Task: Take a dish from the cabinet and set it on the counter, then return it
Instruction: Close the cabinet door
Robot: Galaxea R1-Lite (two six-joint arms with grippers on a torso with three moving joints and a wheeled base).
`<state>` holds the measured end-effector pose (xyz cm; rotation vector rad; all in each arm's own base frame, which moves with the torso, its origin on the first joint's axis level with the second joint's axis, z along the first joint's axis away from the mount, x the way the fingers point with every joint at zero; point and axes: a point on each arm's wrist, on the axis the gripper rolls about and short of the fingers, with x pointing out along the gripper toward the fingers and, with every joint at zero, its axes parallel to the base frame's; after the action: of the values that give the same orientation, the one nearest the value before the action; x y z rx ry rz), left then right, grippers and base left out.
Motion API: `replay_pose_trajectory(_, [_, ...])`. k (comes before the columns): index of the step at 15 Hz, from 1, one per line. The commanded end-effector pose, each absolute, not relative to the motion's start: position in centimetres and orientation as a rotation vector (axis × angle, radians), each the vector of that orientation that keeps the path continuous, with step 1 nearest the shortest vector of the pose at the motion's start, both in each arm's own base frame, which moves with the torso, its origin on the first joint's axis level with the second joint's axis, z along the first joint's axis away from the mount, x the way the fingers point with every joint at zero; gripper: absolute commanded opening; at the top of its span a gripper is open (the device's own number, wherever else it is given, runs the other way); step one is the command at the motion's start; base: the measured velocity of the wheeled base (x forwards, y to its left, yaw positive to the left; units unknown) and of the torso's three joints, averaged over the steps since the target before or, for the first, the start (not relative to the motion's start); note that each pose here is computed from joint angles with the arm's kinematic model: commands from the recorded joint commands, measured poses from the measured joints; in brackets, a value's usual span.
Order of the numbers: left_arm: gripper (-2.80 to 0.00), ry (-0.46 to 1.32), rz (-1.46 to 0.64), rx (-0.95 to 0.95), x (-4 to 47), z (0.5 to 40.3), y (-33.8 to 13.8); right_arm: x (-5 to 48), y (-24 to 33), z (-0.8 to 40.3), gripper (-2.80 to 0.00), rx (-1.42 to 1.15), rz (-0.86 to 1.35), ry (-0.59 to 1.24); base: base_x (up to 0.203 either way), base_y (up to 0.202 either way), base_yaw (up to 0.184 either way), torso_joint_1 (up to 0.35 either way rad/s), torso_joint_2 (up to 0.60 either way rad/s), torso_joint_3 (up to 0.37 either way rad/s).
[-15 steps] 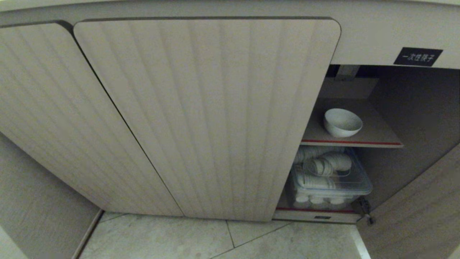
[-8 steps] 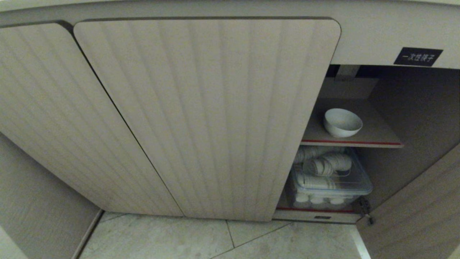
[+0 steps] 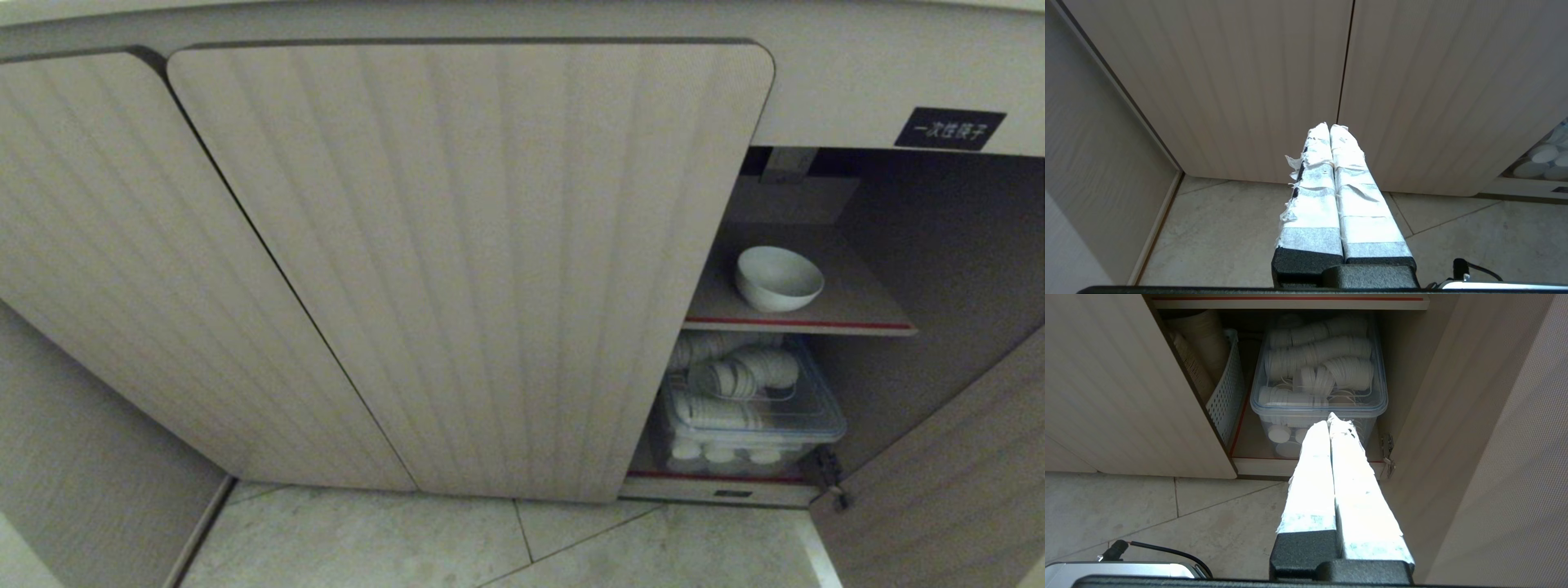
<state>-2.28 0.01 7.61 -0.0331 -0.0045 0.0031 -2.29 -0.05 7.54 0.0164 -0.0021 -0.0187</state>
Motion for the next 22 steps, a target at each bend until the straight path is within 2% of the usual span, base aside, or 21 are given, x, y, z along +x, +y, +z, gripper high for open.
replay_pose_trajectory(1, [-2.8, -0.006, 0.004, -0.034, -2.29, 7.64, 0.02, -2.28, -0.05, 7.55, -2.8, 0.017, -0.02, 0.0, 0.0, 0.0, 0.0, 0.0, 0.0, 0.0])
replay_pose_trajectory(22, [-2.8, -0.007, 0.003, -0.034, -2.28, 7.62, 0.01, -2.28, -0.05, 7.55, -2.8, 0.017, -0.02, 0.0, 0.0, 0.0, 0.0, 0.0, 0.0, 0.0])
